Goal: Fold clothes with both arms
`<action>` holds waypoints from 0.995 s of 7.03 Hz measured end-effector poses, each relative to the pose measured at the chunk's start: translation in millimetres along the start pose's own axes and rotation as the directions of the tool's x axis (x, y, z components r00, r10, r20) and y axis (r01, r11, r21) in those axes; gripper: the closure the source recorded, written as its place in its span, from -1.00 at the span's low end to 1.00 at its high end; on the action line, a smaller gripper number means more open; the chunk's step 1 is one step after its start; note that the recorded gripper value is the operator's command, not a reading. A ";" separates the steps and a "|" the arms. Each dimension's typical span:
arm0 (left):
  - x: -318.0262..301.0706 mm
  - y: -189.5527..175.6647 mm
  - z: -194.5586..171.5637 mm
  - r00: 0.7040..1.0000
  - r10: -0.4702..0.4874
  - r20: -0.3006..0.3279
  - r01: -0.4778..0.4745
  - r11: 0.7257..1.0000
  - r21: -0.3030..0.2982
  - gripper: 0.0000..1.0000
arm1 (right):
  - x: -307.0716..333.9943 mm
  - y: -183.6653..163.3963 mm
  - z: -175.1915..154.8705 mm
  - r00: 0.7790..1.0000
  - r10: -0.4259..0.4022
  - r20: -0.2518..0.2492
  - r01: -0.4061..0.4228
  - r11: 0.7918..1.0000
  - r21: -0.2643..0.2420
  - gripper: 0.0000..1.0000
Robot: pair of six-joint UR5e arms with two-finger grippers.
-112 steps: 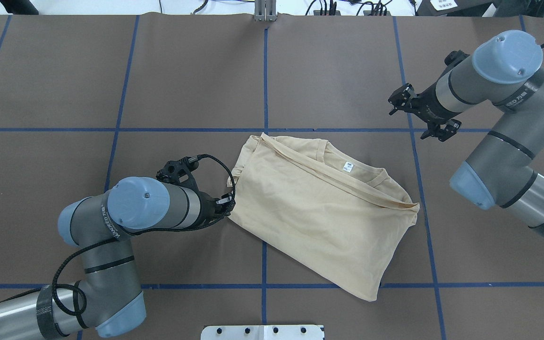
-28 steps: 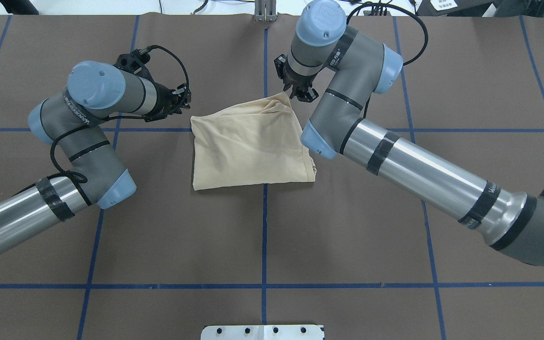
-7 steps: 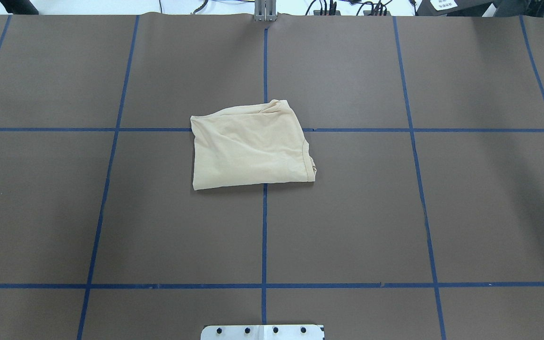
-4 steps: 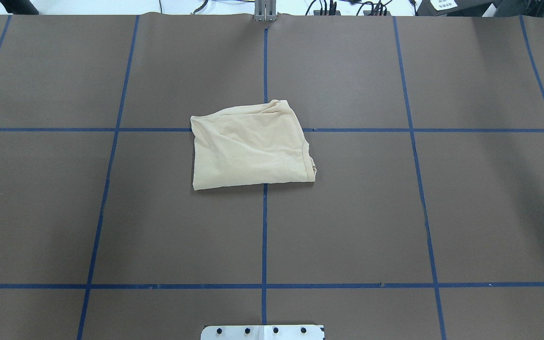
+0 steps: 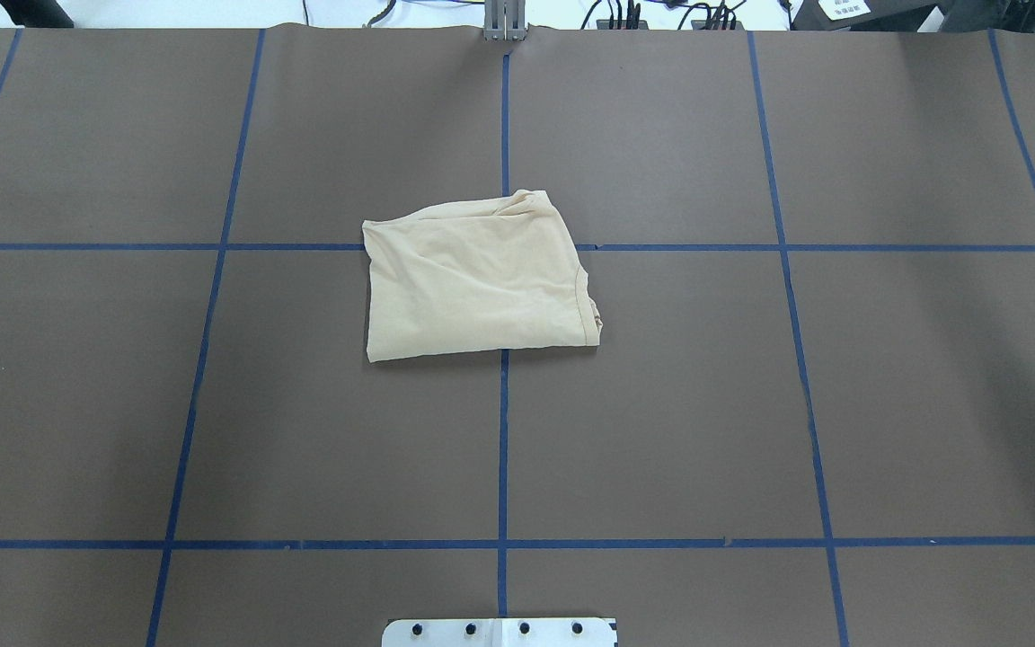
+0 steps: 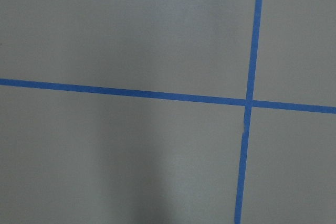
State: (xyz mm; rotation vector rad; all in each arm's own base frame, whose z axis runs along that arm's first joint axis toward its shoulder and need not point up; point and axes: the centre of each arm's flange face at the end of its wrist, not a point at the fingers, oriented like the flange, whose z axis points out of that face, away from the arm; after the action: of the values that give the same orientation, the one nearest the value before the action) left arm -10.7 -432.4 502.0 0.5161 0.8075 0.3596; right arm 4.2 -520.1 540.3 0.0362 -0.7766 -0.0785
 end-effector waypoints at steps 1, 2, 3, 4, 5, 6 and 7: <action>7.6 2.6 -7.3 1.000 0.008 0.000 -0.008 1.000 0.008 -0.98 | -7.9 3.6 -7.4 1.000 -0.019 -0.002 0.019 1.000 0.016 -1.00; 10.7 4.6 -9.9 1.000 0.010 -0.001 -0.010 1.000 0.009 -0.98 | -13.0 5.4 -12.4 0.999 -0.031 -0.007 0.031 0.999 0.027 -1.00; 11.0 6.3 -9.2 1.000 0.008 -0.001 -0.008 1.000 0.006 -0.98 | -13.8 7.7 -13.7 0.999 -0.035 -0.015 0.035 0.999 0.031 -1.00; 10.8 6.6 -8.1 1.000 0.008 -0.001 -0.008 1.000 0.003 -0.98 | -12.8 11.8 -13.2 0.999 -0.034 -0.020 0.034 0.999 0.029 -1.00; 10.6 5.6 -7.3 1.000 0.010 -0.001 -0.010 1.000 0.003 -0.98 | -12.0 15.8 -12.3 0.999 -0.032 -0.021 0.032 0.999 0.026 -1.00; 10.5 4.2 -6.6 1.000 0.012 -0.001 -0.012 1.000 0.004 -0.98 | -12.0 16.3 -12.0 0.999 -0.031 -0.021 0.031 0.999 0.025 -1.00; 10.2 3.4 -5.6 1.000 0.014 0.001 -0.014 1.000 0.003 -0.98 | -12.3 15.2 -12.1 0.999 -0.031 -0.022 0.032 0.999 0.025 -1.00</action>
State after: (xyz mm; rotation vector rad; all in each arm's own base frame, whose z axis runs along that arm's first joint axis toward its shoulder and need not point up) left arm -8.8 -422.9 494.7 0.5251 0.8043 0.3714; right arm 4.9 -503.8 524.1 0.0737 -0.7553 -0.0981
